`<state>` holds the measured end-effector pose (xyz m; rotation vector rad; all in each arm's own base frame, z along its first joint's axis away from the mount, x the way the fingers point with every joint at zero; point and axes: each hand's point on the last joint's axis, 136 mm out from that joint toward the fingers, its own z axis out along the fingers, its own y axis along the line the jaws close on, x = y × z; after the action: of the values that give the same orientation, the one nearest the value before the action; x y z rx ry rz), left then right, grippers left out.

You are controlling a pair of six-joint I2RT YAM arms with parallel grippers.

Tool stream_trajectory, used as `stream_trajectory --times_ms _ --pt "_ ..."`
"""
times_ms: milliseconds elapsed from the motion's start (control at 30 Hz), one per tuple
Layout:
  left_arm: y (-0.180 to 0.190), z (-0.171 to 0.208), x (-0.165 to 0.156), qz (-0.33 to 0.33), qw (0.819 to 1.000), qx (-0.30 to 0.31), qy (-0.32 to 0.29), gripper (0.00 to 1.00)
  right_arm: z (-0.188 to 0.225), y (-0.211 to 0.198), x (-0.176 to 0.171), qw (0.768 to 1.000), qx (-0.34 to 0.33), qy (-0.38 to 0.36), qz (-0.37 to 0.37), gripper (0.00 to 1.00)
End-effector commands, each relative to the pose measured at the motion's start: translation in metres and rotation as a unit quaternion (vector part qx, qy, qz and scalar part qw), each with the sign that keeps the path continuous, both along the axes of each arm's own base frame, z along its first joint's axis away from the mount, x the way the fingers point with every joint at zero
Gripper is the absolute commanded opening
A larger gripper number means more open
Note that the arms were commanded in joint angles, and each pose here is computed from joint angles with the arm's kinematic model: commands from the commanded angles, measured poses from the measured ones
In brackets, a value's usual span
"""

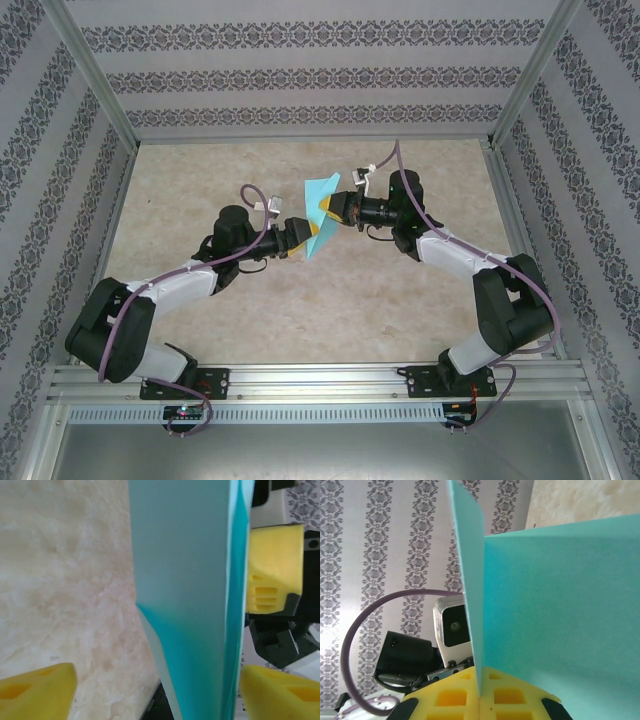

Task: Fold a paper plane with a square sheet of paper (pick it up from the middle)
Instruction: Pick up the paper from the center of the table, then turn over the paper at the center of the table.

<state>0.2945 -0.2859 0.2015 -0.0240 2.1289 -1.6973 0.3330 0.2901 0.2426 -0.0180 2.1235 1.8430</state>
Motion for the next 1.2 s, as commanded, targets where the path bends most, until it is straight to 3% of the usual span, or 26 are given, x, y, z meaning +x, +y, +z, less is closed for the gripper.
stream_trajectory --times_ms 0,267,467,533,667,800,933,1067,1167 --pt "-0.009 0.044 0.0 -0.015 0.997 -0.047 -0.059 0.74 0.034 0.005 -0.007 0.998 0.037 -0.033 0.025 0.03" --pt "0.0 0.062 -0.006 0.0 0.995 -0.049 -0.083 0.37 0.025 0.009 -0.012 0.999 0.027 -0.014 0.032 0.03" --pt "0.002 0.062 -0.007 0.005 0.996 -0.029 -0.082 0.18 0.018 0.008 -0.01 1.0 0.009 -0.008 0.025 0.08" --pt "0.003 0.057 -0.005 0.009 0.997 -0.018 -0.074 0.12 0.015 0.007 -0.011 1.0 0.002 -0.008 0.025 0.16" --pt "0.009 0.042 -0.004 0.021 0.997 0.028 -0.068 0.08 -0.001 -0.012 -0.003 0.998 -0.052 -0.016 -0.012 0.49" --pt "0.026 0.019 0.001 0.054 0.988 0.135 -0.053 0.07 -0.024 -0.048 0.007 0.985 -0.157 -0.026 -0.073 0.67" --pt "0.049 -0.009 0.003 0.088 0.947 0.306 -0.046 0.08 -0.05 -0.085 0.009 0.957 -0.258 -0.026 -0.13 0.73" --pt "0.066 -0.031 0.004 0.105 0.872 0.477 -0.041 0.09 -0.07 -0.12 0.007 0.929 -0.316 -0.019 -0.19 0.87" --pt "0.07 -0.041 0.005 0.114 0.812 0.57 -0.045 0.09 -0.077 -0.14 0.007 0.918 -0.332 -0.011 -0.215 0.95"
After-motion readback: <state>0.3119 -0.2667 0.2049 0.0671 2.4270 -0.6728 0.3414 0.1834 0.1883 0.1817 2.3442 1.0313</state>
